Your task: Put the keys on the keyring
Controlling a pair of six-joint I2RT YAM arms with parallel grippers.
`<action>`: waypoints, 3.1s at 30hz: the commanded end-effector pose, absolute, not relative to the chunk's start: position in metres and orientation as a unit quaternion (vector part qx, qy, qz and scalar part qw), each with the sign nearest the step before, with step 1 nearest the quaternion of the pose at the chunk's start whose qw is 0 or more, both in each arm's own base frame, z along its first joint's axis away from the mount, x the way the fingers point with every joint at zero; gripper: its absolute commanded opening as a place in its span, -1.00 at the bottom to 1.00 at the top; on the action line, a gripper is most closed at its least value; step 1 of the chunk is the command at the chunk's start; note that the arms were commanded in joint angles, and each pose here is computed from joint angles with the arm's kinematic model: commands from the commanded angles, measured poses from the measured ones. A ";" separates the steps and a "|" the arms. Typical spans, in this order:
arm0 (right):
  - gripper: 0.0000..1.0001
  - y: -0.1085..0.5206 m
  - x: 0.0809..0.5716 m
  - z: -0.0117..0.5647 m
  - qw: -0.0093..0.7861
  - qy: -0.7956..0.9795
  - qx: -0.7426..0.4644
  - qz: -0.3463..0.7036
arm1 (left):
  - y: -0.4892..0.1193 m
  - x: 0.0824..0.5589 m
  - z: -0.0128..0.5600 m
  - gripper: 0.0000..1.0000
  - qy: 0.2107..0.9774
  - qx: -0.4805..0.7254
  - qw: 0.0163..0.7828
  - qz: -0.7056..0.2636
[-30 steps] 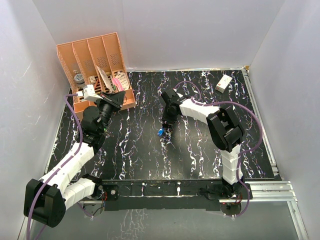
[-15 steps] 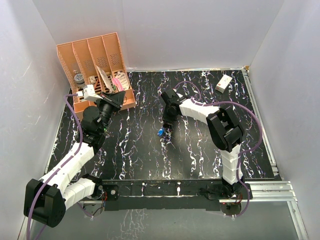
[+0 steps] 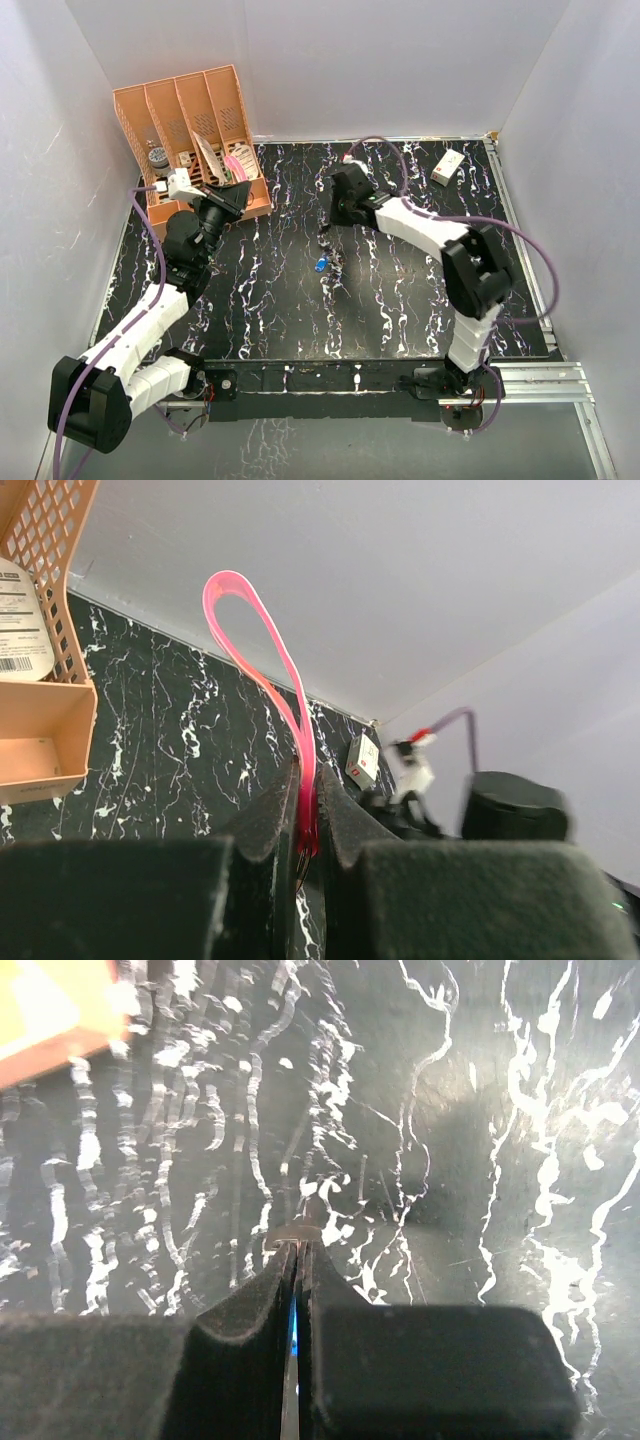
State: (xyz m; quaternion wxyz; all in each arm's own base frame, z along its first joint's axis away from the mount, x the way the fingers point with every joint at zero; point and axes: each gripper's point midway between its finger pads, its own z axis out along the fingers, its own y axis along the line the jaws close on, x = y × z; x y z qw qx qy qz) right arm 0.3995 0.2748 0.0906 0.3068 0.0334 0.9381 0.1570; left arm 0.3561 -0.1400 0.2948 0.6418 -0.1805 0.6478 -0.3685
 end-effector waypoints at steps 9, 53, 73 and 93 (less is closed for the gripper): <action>-1.00 0.256 0.419 0.239 0.522 0.764 -0.097 0.367 | -0.150 0.360 0.345 -1.00 0.616 -0.152 0.662 -0.400; -1.00 0.318 0.344 0.345 0.555 0.572 -0.168 0.580 | -0.210 0.392 0.353 -1.00 0.657 -0.129 0.661 -0.338; -1.00 0.328 0.333 0.353 0.510 0.585 -0.145 0.614 | -0.216 0.392 0.343 -1.00 0.661 -0.164 0.655 -0.326; -1.00 0.342 0.341 0.354 0.488 0.608 -0.099 0.619 | -0.219 0.390 0.346 -1.00 0.655 -0.172 0.650 -0.345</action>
